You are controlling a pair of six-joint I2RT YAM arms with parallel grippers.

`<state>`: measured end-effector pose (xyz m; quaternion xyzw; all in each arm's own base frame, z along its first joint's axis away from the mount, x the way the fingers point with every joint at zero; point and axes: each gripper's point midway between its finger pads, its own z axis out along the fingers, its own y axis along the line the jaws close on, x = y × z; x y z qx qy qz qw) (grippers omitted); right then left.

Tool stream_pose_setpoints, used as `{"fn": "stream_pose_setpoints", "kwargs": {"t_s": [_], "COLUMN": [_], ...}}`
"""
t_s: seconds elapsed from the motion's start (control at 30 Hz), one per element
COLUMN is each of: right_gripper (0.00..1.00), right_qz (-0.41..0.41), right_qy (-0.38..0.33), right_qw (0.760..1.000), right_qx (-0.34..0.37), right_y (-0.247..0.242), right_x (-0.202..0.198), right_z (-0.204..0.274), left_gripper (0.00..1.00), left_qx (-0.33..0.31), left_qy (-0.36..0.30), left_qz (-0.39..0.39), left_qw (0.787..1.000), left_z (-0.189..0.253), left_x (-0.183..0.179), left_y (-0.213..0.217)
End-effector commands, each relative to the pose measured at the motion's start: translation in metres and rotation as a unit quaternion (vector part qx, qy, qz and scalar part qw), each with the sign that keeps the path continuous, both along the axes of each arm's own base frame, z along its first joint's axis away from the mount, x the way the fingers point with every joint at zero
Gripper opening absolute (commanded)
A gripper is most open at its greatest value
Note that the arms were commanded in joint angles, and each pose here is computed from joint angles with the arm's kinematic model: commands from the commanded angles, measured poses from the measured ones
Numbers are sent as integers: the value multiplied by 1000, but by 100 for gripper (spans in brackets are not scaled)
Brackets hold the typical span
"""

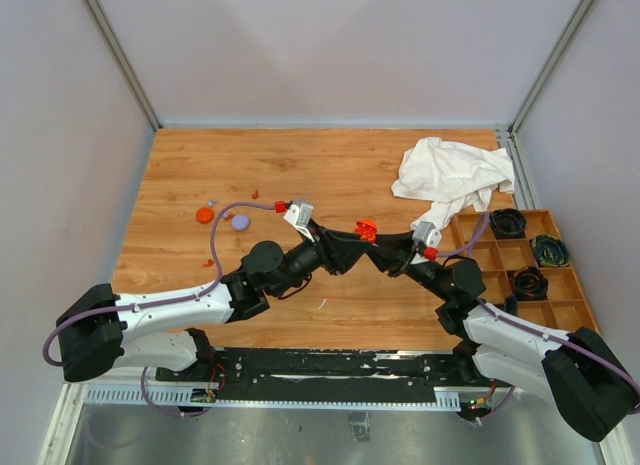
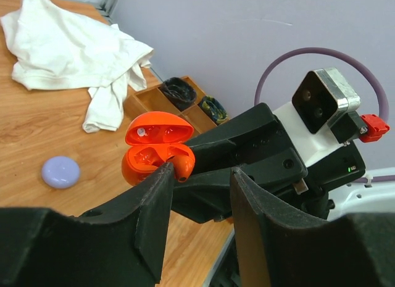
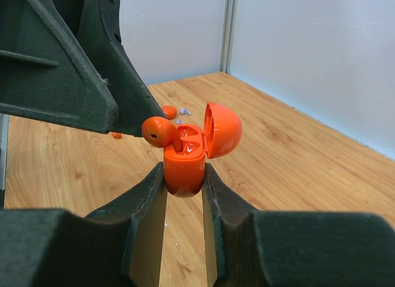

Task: Insert the wireless bluetooth earbuds into the charging case
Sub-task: Place the earbud in the charging case.

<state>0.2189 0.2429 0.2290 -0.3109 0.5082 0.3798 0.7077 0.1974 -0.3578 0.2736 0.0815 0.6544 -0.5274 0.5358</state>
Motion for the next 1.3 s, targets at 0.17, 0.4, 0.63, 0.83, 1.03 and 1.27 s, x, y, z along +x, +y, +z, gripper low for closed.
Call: {"fn": "stream_pose_setpoints", "kwargs": {"t_s": [0.17, 0.4, 0.63, 0.83, 1.03, 1.27], "right_gripper": [9, 9, 9, 9, 9, 9], "right_qz": [1, 2, 4, 6, 6, 5], "right_qy": [-19, -17, -15, -14, -14, -11], "right_qw": [1000, 1000, 1000, 1000, 1000, 1000], "right_qx": [15, 14, 13, 13, 13, 11], "right_y": [1, 2, 3, 3, 3, 2], "right_x": [-3, -2, -3, -3, -3, -4], "right_z": [14, 12, 11, 12, 11, 8], "left_gripper": [46, 46, 45, 46, 48, 56], "left_qx": [-19, -21, -24, -23, -17, 54], "left_qy": [-12, -13, -15, -13, -13, 4], "left_qz": [-25, -34, -41, -44, -29, 51], "left_qw": [999, 999, 999, 999, 999, 997], "left_z": [18, 21, 25, 24, 26, 9], "left_x": [-10, -12, -13, -13, -9, 14], "left_y": [-5, -9, -11, -15, -10, 10]}}
